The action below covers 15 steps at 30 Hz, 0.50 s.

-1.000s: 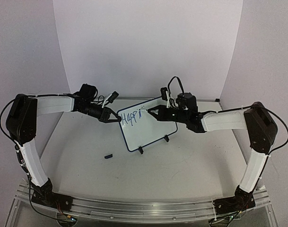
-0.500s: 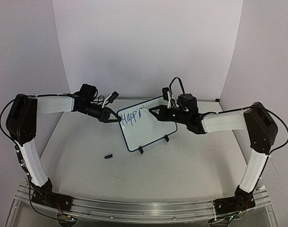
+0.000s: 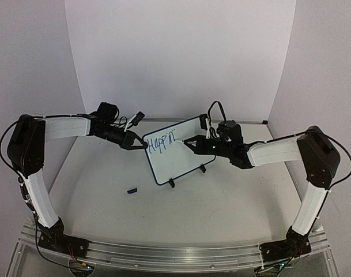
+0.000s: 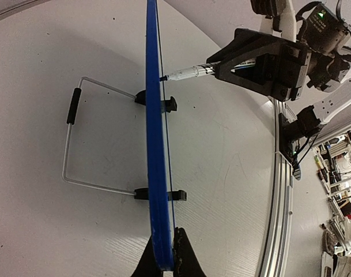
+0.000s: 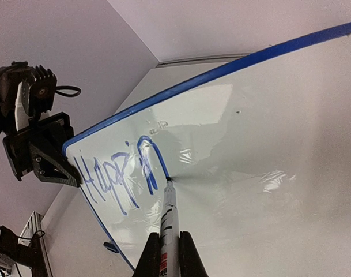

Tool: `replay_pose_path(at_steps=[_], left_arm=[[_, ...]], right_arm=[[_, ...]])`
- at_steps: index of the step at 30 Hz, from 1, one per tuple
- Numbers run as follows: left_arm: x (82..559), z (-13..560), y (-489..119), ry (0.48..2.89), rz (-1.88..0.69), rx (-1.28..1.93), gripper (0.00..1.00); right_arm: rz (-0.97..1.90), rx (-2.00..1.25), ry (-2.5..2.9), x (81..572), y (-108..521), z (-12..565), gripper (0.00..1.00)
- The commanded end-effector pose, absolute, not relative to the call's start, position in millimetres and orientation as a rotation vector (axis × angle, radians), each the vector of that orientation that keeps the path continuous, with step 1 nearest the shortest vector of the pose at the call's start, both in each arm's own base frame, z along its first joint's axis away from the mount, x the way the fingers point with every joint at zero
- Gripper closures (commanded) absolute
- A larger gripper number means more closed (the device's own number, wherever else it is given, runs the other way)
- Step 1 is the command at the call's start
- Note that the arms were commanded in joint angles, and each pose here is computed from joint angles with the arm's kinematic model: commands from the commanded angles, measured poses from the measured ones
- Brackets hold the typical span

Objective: Write a sentence on the whiteboard

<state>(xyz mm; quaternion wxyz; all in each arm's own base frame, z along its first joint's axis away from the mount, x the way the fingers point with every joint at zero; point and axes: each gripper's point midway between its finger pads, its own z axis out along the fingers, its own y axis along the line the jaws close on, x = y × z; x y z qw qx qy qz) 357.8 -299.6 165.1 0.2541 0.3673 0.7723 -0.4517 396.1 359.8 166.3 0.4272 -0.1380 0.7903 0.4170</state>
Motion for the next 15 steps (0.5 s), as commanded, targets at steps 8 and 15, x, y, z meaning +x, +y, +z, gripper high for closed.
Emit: replay_pose_path(at_steps=[8,15], left_arm=[[352,164,-303,2.092,-1.142,1.071,1.0],[352,164,-304,2.092,-1.141,1.072,1.0]], right_arm=[[1.06,-0.339,1.888,389,349,211,1.0],[1.05,-0.345,1.861,398,355,219,1.0]])
